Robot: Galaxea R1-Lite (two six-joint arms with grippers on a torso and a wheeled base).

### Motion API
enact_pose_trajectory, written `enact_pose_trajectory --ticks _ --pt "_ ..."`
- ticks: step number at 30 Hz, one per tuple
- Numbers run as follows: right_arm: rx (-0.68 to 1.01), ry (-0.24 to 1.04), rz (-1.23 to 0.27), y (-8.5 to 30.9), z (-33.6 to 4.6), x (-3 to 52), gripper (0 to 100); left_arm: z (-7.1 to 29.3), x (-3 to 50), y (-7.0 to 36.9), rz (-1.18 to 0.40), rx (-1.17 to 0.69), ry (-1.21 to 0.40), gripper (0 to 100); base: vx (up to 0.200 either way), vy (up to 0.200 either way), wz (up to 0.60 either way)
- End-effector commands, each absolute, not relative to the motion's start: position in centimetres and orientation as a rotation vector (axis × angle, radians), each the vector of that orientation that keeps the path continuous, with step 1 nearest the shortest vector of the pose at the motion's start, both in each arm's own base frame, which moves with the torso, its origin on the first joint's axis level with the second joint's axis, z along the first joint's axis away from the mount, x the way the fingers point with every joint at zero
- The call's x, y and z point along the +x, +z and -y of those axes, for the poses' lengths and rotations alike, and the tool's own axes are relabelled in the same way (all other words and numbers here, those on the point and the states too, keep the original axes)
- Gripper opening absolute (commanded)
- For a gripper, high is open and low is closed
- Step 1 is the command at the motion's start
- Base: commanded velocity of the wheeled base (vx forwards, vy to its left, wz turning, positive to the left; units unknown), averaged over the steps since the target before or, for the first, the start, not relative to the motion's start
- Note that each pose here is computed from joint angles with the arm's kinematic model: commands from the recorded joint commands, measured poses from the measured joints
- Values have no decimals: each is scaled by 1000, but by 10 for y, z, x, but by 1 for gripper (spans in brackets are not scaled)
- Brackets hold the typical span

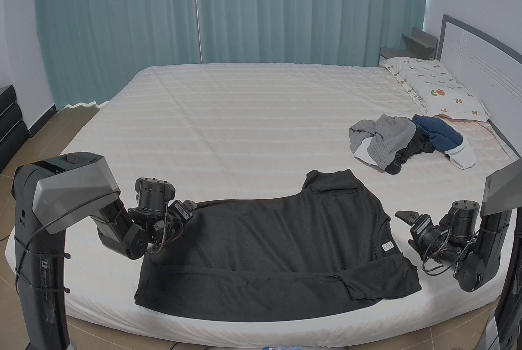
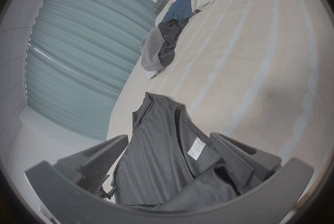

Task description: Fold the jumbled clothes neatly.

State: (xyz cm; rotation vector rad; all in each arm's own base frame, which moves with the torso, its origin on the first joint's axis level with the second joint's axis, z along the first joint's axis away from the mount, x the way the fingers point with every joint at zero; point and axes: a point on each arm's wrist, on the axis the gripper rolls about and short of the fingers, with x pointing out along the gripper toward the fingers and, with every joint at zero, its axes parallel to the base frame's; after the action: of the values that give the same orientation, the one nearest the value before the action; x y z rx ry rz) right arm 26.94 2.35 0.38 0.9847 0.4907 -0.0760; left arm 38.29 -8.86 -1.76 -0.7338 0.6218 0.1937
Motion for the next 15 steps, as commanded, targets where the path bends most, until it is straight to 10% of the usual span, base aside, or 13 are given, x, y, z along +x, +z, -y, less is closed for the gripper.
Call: enact_pose_trajectory --ticks 1,15 --pt "984 -75 -494 3 -24 269 100 78 396 -23 -598 -746 223 100 0 0 0" --pt "981 -76 -508 0 -26 269 100 64 423 -13 -499 -772 238 100 0 0 0"
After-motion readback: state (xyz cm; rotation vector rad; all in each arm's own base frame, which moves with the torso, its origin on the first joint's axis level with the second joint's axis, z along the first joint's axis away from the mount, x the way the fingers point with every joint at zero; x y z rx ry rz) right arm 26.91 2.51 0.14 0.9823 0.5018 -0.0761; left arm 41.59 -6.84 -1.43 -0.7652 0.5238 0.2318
